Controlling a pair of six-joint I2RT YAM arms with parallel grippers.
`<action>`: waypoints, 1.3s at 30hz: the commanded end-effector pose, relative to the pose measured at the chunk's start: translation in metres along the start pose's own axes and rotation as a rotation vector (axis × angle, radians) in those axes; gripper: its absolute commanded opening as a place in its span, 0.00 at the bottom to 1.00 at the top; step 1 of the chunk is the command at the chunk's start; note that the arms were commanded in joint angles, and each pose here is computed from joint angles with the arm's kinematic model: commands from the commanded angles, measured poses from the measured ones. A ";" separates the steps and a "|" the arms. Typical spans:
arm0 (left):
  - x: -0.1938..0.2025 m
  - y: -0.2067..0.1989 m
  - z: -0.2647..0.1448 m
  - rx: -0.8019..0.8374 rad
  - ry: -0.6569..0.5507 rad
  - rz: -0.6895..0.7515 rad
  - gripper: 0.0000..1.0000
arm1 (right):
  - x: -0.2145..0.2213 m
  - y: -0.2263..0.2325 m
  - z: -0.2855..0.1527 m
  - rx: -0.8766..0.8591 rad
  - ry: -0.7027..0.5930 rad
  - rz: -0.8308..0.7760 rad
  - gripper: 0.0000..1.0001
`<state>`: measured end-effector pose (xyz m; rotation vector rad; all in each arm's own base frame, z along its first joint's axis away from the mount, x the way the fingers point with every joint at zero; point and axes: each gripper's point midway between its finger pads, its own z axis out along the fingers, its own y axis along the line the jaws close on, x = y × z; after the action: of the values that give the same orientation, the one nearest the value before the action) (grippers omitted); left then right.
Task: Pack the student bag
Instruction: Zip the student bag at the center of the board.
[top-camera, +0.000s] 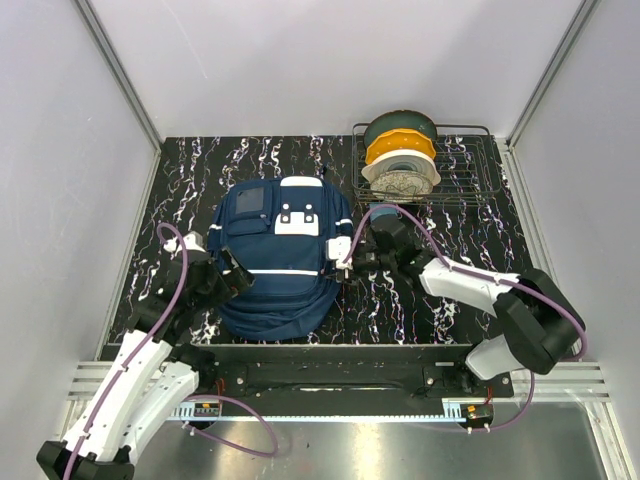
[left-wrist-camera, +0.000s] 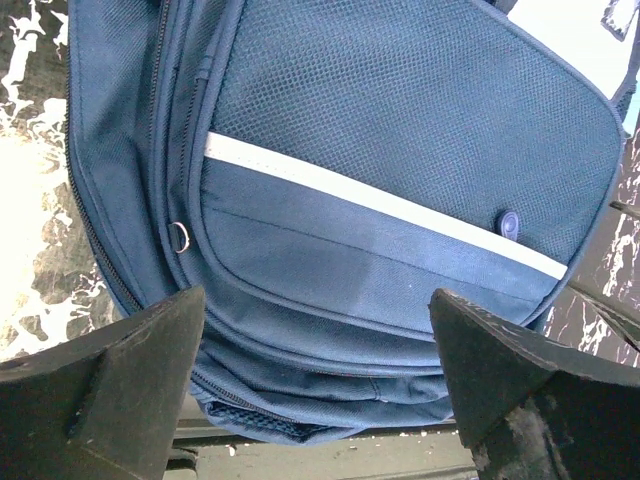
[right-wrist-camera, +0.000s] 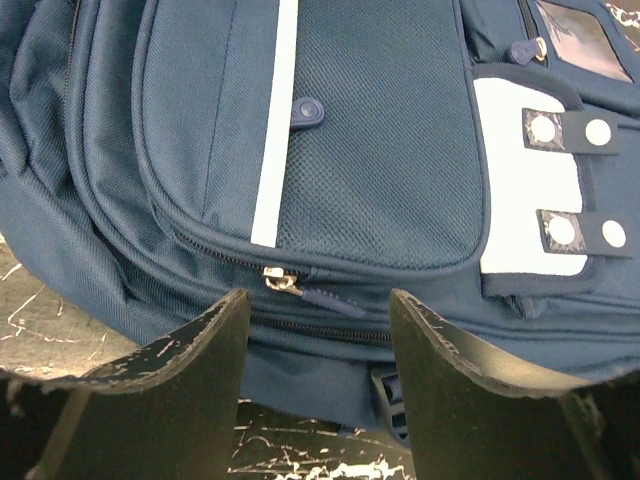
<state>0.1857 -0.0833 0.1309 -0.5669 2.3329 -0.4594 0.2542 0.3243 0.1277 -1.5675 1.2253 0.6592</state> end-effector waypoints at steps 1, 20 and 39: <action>-0.006 -0.016 0.002 0.086 -0.022 0.005 0.99 | -0.020 -0.009 0.011 -0.039 -0.059 -0.073 0.62; -0.004 -0.016 0.008 0.107 0.000 -0.011 0.99 | 0.012 0.019 0.013 -0.119 0.029 0.014 0.41; -0.003 -0.015 0.013 0.108 0.008 -0.033 0.99 | 0.025 0.030 0.021 -0.148 0.082 0.040 0.19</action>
<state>0.1919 -0.0914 0.1239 -0.5761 2.3327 -0.5535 0.2461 0.3319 0.0978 -1.6744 1.2706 0.7184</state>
